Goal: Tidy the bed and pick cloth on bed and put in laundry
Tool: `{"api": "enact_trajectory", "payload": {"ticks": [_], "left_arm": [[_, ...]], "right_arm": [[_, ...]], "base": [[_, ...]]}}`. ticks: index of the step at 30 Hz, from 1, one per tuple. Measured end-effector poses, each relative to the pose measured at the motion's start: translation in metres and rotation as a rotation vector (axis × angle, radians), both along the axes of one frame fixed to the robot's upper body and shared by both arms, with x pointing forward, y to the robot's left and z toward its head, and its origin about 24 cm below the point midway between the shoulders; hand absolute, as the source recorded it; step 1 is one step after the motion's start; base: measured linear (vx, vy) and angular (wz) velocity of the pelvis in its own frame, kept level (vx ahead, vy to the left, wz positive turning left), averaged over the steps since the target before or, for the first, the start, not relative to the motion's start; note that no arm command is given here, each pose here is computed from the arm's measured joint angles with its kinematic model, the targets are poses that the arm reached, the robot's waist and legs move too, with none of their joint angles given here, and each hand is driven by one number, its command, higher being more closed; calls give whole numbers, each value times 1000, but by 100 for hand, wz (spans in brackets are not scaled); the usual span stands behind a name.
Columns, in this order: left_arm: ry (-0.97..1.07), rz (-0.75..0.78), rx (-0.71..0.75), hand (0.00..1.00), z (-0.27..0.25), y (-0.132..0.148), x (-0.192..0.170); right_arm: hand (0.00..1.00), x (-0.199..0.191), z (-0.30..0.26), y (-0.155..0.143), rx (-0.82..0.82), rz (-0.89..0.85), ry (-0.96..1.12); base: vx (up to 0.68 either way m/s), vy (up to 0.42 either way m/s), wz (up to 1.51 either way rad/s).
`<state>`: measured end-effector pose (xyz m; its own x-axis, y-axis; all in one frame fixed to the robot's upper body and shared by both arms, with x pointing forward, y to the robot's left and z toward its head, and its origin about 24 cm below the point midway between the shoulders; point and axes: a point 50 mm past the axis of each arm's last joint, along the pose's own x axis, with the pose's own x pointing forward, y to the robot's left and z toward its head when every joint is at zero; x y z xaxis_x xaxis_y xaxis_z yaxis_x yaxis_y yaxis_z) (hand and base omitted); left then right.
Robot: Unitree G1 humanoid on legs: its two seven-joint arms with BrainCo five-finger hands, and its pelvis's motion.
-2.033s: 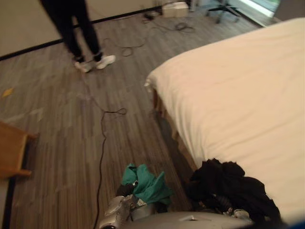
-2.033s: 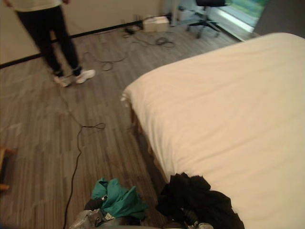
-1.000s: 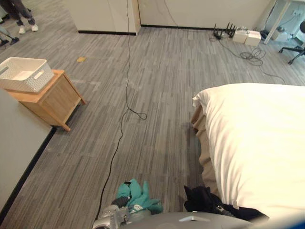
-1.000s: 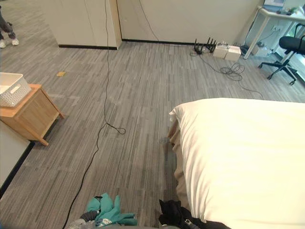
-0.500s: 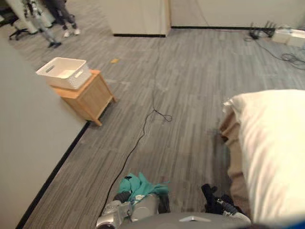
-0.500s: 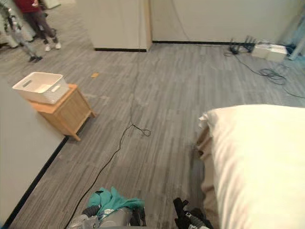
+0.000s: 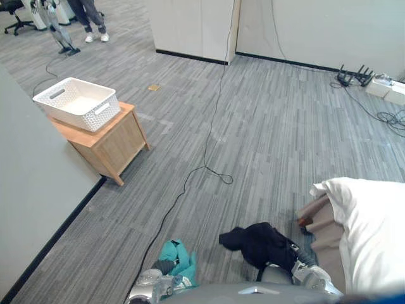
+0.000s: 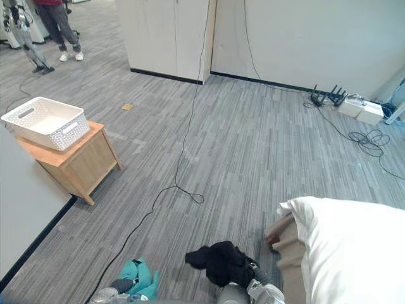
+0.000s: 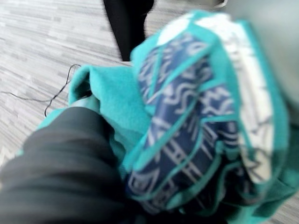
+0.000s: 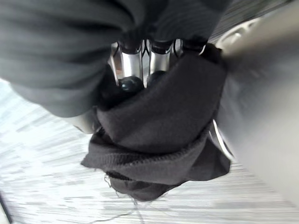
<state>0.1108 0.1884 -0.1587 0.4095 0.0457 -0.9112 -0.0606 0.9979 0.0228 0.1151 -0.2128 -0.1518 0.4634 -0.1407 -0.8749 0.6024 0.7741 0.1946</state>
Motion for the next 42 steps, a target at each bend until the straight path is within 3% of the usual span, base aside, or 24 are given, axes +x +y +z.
{"api": "enact_trajectory", "payload": {"ticks": [9,14,24,28,32,34,42], "left_arm": [[-24,28,-6,100,-1,-20,2],[-121,131,7,100,6,-8,12],[-169,133,-7,100,12,-1,24],[-143,138,-10,100,11,2,27],[-31,142,-12,100,2,4,5],[3,135,-25,100,-2,-1,0],[-4,171,-17,100,-1,-3,3]], "right_arm": [[100,15,6,-5,-7,-40,-50],[100,3,-3,5,-28,104,44],[100,-18,-11,15,-86,195,94],[100,-15,-12,20,-69,181,101],[100,-33,-15,7,-79,149,163],[100,-26,-8,-3,-98,147,92],[100,-8,-1,9,-43,130,-48]], "base": [[526,-315,9],[563,-258,-39],[340,64,-8],[513,186,53],[101,252,89],[26,179,168],[448,-254,141]]}}
